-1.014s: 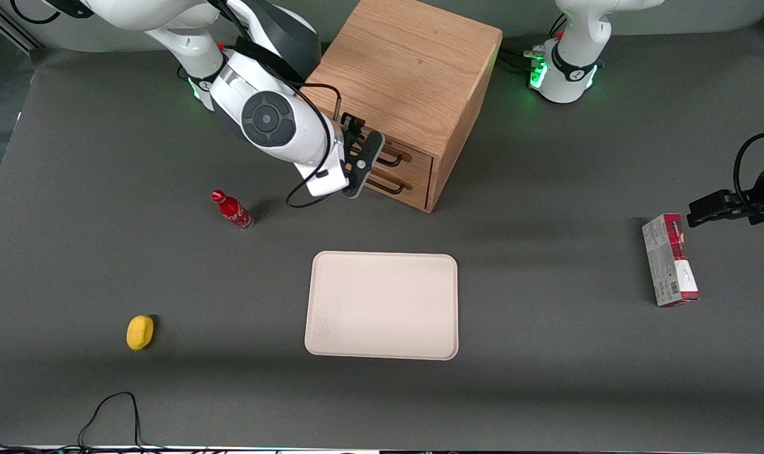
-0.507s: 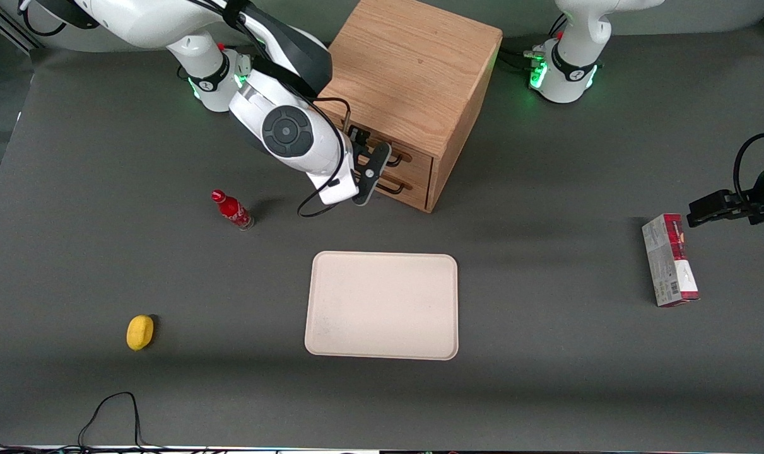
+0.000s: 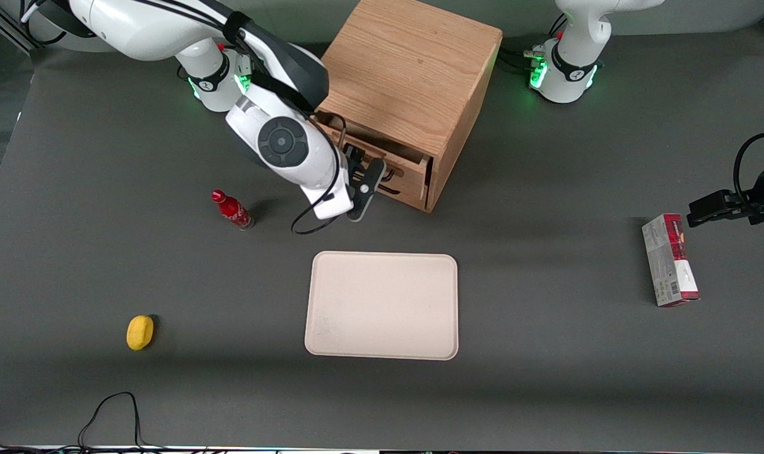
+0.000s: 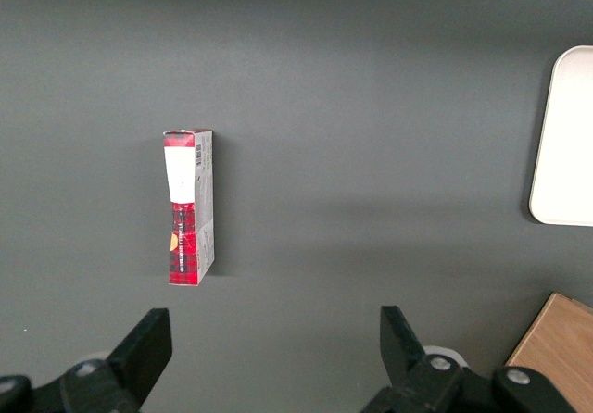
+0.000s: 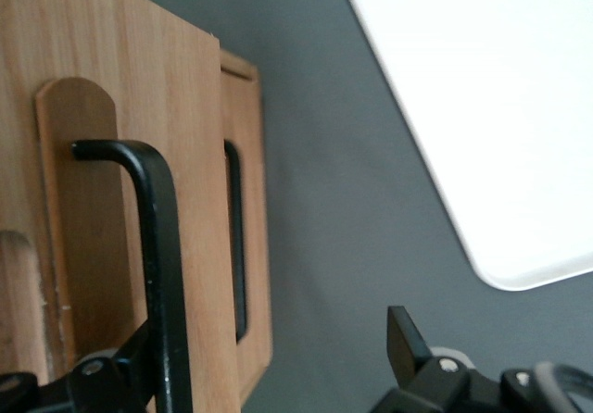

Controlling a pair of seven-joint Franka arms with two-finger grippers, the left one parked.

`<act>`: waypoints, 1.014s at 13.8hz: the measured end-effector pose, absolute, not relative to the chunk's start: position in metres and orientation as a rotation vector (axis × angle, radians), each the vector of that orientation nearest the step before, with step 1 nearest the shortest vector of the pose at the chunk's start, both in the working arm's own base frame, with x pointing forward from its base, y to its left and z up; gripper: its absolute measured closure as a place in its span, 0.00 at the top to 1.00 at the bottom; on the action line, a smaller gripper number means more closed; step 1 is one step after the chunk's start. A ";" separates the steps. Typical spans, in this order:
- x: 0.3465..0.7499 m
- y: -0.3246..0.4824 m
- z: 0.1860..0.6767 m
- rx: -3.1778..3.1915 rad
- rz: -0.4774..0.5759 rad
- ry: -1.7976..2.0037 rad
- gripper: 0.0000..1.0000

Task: Open upper drawer
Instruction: 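Pull the handle outward from the cabinet with the right gripper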

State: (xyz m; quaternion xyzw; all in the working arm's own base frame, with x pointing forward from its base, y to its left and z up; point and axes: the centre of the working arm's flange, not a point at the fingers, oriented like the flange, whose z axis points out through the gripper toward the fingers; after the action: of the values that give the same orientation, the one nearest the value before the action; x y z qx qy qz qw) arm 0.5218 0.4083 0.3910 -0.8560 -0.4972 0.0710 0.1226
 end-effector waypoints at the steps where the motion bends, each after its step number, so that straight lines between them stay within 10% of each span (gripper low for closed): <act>1: 0.538 0.399 0.391 -2.505 0.184 -1.439 1.00; 14: 0.662 0.282 0.401 -2.596 -0.017 -1.357 1.00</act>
State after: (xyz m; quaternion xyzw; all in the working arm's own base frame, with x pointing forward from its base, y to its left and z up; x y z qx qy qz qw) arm 0.6616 0.2823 0.4013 -0.8812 -0.4607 -0.0059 0.1059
